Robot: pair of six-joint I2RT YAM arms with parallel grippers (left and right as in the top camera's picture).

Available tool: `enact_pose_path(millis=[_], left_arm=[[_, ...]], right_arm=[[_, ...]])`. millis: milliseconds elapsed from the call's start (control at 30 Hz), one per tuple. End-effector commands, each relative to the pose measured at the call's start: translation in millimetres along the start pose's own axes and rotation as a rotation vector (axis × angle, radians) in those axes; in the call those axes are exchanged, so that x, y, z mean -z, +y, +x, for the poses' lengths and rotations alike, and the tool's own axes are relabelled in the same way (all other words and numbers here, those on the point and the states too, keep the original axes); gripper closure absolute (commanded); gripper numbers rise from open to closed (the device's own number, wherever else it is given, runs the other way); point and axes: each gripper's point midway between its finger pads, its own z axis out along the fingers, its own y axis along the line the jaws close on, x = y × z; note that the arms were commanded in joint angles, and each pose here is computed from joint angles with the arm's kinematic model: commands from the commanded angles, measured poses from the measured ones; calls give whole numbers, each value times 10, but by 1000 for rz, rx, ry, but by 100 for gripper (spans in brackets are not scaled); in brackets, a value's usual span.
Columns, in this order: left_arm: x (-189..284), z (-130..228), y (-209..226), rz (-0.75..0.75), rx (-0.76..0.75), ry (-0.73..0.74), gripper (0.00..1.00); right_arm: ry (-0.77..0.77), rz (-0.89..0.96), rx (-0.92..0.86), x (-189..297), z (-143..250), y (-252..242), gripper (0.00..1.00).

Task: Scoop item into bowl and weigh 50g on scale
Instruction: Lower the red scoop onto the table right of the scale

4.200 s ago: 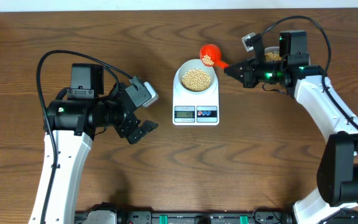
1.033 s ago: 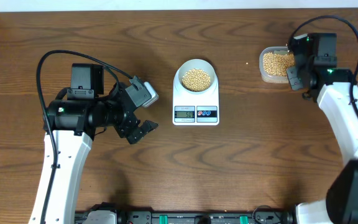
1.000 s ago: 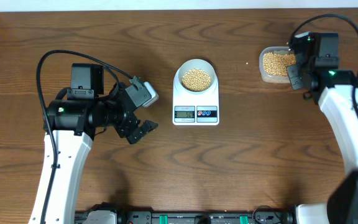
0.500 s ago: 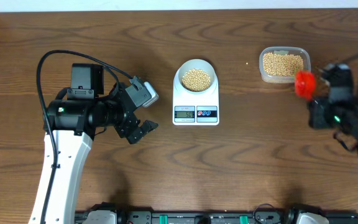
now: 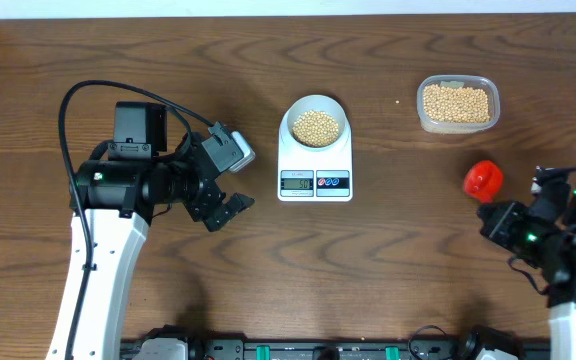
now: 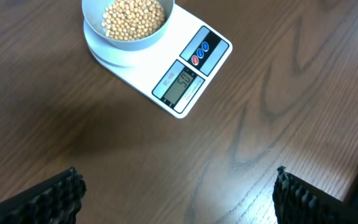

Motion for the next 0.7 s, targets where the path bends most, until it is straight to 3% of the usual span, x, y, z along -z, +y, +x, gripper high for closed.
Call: enact_pose_path(millis=[0, 267, 367, 533, 600, 633, 667], left_arm=[[79, -93, 15, -11, -11, -30, 1], [79, -93, 15, -11, -11, -30, 1], [79, -93, 15, -11, -11, -30, 1], [79, -93, 15, -11, -11, -30, 1], [79, -93, 15, -11, -11, -30, 1], [79, -93, 15, -11, -11, -30, 1], [79, -93, 15, -11, -11, -30, 2]], right_arm=[[13, -41, -144, -255, 140, -109, 99], [-40, -68, -226, -833, 382, -484, 96], [-60, -77, -214, -916, 413, -538, 86], [-70, -75, -210, -966, 431, -580, 60], [-70, -73, -208, -968, 431, -583, 42], [-74, -74, -193, -967, 423, -582, 30], [-79, -75, -161, -965, 410, -576, 1]])
